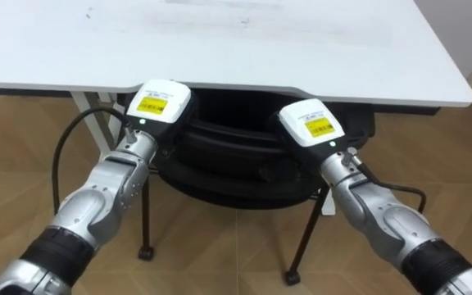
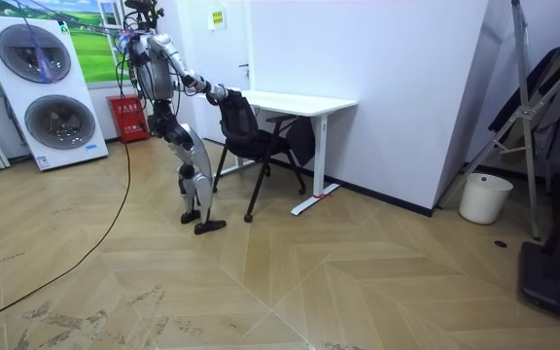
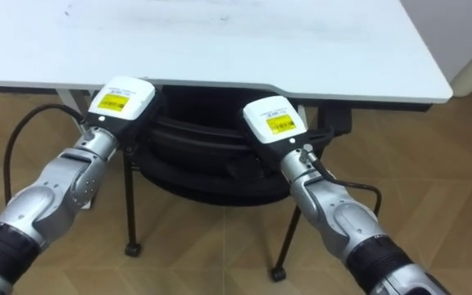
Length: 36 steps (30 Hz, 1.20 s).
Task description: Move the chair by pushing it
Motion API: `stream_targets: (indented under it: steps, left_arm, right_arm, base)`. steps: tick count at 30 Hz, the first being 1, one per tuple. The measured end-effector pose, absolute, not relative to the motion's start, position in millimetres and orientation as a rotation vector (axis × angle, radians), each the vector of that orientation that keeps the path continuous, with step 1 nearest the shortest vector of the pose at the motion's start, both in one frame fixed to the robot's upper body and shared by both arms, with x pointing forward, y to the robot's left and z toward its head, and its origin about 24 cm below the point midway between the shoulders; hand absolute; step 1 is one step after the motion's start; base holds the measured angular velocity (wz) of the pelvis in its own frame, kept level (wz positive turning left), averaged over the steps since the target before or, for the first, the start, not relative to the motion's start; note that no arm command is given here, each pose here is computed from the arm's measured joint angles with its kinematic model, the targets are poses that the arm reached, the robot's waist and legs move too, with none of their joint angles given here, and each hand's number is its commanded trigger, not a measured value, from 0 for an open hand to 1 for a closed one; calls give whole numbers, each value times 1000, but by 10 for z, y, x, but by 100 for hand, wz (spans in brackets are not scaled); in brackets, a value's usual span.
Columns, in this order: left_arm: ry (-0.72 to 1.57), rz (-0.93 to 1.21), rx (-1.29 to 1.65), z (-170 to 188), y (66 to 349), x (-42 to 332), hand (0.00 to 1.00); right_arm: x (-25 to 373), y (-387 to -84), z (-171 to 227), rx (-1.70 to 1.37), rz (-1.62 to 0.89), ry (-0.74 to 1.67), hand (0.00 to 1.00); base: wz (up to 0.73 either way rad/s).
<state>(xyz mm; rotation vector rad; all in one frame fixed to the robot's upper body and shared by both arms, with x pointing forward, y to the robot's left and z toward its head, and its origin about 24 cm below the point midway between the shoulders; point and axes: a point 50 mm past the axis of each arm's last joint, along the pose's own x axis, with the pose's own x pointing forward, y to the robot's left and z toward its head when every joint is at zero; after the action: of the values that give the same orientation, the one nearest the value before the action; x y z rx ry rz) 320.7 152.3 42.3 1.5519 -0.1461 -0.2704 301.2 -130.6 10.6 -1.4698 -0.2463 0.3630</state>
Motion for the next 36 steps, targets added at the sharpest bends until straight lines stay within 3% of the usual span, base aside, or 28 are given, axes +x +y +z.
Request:
stream_targets:
  steps: [4, 5, 6, 28, 31, 36]
  left_arm:
    - [-152, -268, 1567, 444, 1530, 3217, 100]
    - [-153, -268, 1570, 450, 1535, 3221, 62]
    - [-154, -267, 1571, 453, 1540, 3223, 0]
    - [-161, -267, 1416, 592, 1263, 3260, 0]
    - [-221, -262, 1399, 717, 1199, 3252, 0]
    - [-262, -285, 1467, 887, 1300, 3235, 0]
  right_arm:
    - [3012, -1288, 101, -1460, 366, -242, 99]
    - [3012, -1281, 102, -1457, 366, -244, 13]
    - [3013, -1273, 103, -1455, 367, -245, 0]
    - [3180, -1172, 299, -1386, 459, -148, 0]
    - [3194, -1144, 437, -1444, 493, -202, 0]
    - [3310, -1093, 1028, -1482, 496, -429, 0]
  base:
    - [9]
    - [7]
    - [7]
    - [10]
    - [7]
    - [8]
